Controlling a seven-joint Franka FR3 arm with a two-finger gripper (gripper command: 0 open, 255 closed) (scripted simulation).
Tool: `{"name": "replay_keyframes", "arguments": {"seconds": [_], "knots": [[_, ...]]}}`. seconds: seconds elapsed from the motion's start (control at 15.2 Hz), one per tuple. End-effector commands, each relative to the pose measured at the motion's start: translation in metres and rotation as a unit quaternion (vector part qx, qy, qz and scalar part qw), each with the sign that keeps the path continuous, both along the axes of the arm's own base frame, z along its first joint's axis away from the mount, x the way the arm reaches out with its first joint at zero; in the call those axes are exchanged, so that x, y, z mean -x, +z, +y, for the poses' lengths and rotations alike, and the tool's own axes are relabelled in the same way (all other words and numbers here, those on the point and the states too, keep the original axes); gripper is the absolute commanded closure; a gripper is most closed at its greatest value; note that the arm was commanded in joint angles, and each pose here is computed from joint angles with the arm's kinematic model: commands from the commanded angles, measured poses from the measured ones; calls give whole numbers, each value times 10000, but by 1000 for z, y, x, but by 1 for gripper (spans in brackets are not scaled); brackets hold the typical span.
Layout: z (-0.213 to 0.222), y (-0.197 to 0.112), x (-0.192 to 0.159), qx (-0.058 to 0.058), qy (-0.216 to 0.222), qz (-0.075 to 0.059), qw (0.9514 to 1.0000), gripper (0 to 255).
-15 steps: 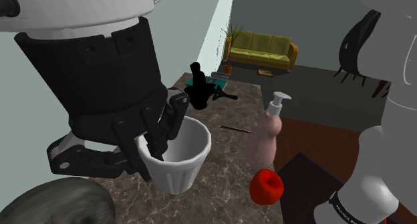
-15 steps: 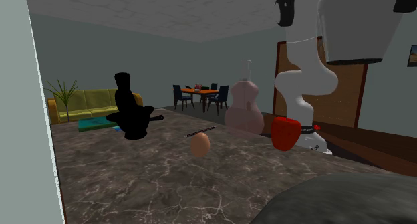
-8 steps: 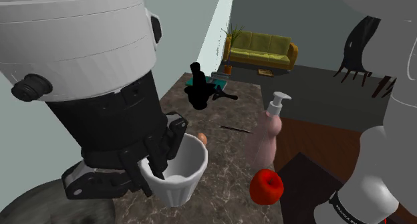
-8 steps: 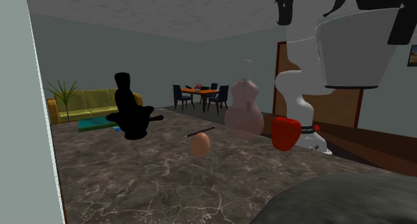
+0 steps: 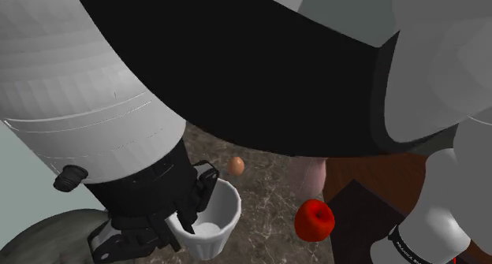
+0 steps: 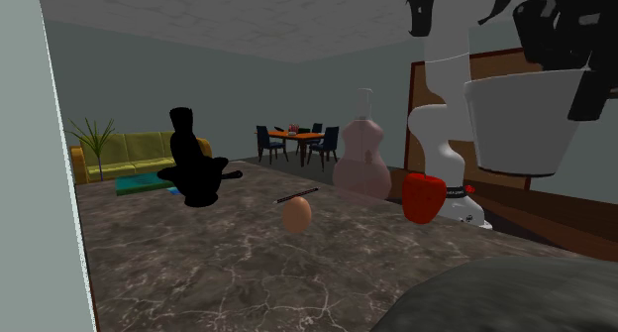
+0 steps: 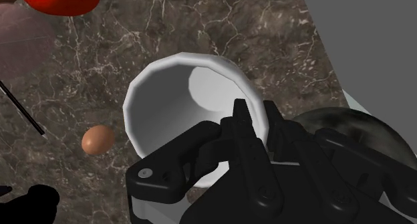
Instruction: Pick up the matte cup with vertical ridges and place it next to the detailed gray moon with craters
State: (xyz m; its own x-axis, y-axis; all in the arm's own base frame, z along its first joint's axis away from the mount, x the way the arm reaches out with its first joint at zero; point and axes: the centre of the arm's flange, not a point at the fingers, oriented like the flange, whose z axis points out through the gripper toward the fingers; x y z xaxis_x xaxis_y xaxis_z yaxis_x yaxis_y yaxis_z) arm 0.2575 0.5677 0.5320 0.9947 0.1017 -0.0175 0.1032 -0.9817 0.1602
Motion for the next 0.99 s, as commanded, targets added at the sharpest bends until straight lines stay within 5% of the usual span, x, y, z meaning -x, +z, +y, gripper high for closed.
{"name": "replay_keyframes", "arguments": {"seconds": [0.0,0.92], "knots": [[-2,-11,0,-3,-1,-2,10000,255],[-2,-85,0,-3,-1,-2,10000,255]]}}
